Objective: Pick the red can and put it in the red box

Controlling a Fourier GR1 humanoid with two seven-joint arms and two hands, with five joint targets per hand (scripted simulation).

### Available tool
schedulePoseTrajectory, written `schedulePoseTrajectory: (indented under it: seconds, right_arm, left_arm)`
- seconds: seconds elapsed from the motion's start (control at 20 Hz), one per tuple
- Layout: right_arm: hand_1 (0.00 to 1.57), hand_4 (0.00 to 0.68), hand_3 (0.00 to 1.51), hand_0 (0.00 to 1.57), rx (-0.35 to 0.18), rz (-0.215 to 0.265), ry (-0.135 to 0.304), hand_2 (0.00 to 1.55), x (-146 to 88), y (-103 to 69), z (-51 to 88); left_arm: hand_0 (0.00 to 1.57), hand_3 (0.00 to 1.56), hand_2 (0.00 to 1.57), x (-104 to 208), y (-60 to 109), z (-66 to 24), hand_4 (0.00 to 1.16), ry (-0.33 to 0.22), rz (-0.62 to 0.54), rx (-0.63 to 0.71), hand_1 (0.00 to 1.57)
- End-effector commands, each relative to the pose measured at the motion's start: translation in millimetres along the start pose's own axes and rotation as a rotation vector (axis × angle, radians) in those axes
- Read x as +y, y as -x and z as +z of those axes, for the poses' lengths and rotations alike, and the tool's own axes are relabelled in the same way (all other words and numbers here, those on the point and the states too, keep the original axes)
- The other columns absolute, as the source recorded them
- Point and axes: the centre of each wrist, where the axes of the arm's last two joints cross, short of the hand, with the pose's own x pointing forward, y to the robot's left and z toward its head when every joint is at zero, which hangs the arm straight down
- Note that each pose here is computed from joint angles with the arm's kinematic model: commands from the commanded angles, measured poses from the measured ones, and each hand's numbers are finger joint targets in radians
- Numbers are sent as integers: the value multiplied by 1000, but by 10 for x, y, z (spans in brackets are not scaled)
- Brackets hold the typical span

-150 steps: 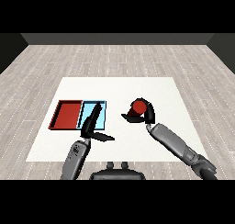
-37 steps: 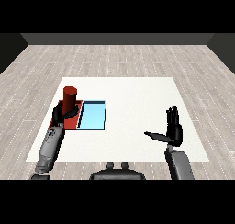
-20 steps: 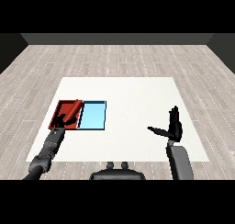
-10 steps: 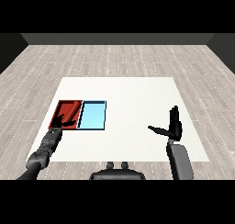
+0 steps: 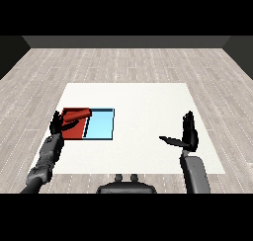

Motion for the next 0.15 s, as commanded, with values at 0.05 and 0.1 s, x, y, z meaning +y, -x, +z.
schedulePoseTrajectory:
  seconds: [0.05, 0.1]
  right_arm:
    - [0, 0, 0, 0, -19, -79, -85, 0, 175, -90, 23]
    - [0, 0, 0, 0, -29, -100, -101, 0, 172, -108, 58]
  left_arm:
    - [0, 0, 0, -285, -422, -110, 0, 128, 326, -407, 0]
    - [0, 0, 0, -344, -318, -21, 0, 141, 359, -413, 0]
